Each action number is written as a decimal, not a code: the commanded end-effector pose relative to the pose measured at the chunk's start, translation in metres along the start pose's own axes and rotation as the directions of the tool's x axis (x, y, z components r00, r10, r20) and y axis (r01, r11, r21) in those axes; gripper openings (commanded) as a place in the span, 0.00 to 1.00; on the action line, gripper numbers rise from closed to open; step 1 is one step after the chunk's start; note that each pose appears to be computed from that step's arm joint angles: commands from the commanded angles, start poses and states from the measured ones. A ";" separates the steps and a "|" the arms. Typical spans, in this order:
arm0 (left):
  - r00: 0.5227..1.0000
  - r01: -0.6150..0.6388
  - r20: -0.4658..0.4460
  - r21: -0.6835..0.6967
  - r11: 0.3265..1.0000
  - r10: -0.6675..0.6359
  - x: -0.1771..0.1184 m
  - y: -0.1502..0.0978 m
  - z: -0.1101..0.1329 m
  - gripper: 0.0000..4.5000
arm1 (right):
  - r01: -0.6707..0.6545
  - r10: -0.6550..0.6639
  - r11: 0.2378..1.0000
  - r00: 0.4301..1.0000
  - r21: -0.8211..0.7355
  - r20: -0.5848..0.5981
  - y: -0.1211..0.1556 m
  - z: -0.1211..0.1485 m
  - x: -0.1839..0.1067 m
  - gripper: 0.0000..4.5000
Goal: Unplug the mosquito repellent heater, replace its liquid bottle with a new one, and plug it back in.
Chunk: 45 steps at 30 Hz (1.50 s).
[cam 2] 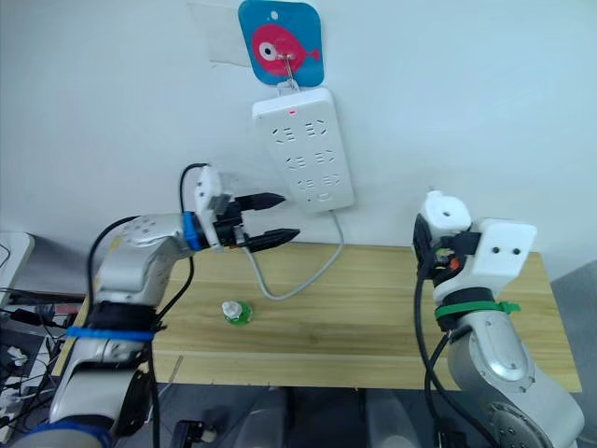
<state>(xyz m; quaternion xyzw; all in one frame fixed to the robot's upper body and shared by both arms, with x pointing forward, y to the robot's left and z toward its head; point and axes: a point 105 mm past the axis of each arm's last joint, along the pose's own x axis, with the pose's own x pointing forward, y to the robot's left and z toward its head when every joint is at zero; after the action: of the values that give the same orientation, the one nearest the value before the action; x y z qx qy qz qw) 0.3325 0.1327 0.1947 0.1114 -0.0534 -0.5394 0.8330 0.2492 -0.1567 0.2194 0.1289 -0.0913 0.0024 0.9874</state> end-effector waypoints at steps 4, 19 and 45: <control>0.966 0.098 0.222 0.161 0.982 -0.133 0.005 -0.075 0.053 0.99 | 0.028 -0.025 0.893 1.000 0.450 -0.013 0.004 0.009 -0.016 0.65; 0.927 0.144 0.322 0.166 0.976 -0.192 0.083 -0.098 0.031 0.99 | 0.012 -0.005 0.624 1.000 0.781 -0.012 0.023 0.015 -0.018 0.65; 0.900 0.124 0.389 0.200 0.972 -0.195 0.116 -0.087 0.041 0.51 | -0.022 0.044 0.590 0.999 0.807 -0.005 0.033 0.015 -0.021 0.65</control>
<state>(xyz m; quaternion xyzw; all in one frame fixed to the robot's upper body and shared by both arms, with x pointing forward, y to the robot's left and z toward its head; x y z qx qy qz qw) 0.2932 -0.0137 0.2010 0.0722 -0.2437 -0.6233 0.7395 0.2335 -0.1280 0.2274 0.5483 -0.0518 0.0421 0.8336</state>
